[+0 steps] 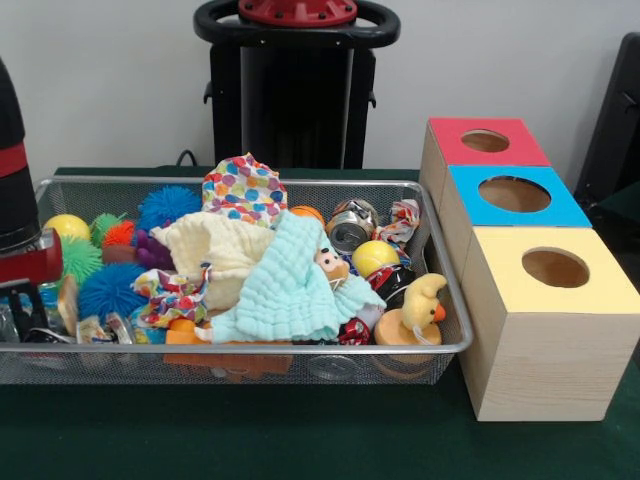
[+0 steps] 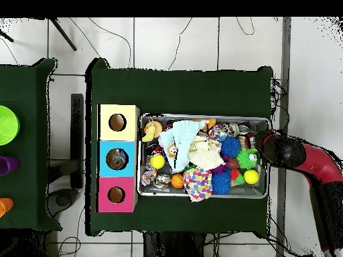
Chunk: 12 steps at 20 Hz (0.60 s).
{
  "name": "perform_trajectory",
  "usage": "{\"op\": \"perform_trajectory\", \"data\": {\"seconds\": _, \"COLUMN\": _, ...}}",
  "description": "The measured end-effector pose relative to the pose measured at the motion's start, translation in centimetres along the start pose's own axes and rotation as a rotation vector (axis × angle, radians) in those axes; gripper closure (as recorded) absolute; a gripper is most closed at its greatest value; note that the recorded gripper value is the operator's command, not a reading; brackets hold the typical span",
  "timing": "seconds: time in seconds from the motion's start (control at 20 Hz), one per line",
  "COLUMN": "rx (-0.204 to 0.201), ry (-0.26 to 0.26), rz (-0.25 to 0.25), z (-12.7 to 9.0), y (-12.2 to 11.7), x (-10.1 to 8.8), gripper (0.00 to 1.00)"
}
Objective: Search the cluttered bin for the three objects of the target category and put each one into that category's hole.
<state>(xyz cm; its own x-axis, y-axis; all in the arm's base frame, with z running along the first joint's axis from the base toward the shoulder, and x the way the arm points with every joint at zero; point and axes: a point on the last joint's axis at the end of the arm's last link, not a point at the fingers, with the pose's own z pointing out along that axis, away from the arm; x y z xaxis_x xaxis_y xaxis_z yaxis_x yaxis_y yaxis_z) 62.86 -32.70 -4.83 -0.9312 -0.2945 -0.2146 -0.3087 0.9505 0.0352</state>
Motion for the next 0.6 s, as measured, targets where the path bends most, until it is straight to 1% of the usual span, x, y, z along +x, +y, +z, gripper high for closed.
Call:
{"op": "perform_trajectory", "data": {"seconds": 0.25, "rx": 0.013, "ry": -0.008, "rz": 0.001, "z": 0.09, "y": -0.22, "x": 0.16, "gripper": 1.0}}
{"op": "perform_trajectory", "data": {"seconds": 0.6, "rx": 0.017, "ry": -0.009, "rz": -0.001, "z": 0.15, "y": -0.18, "x": 0.13, "gripper": 1.0}}
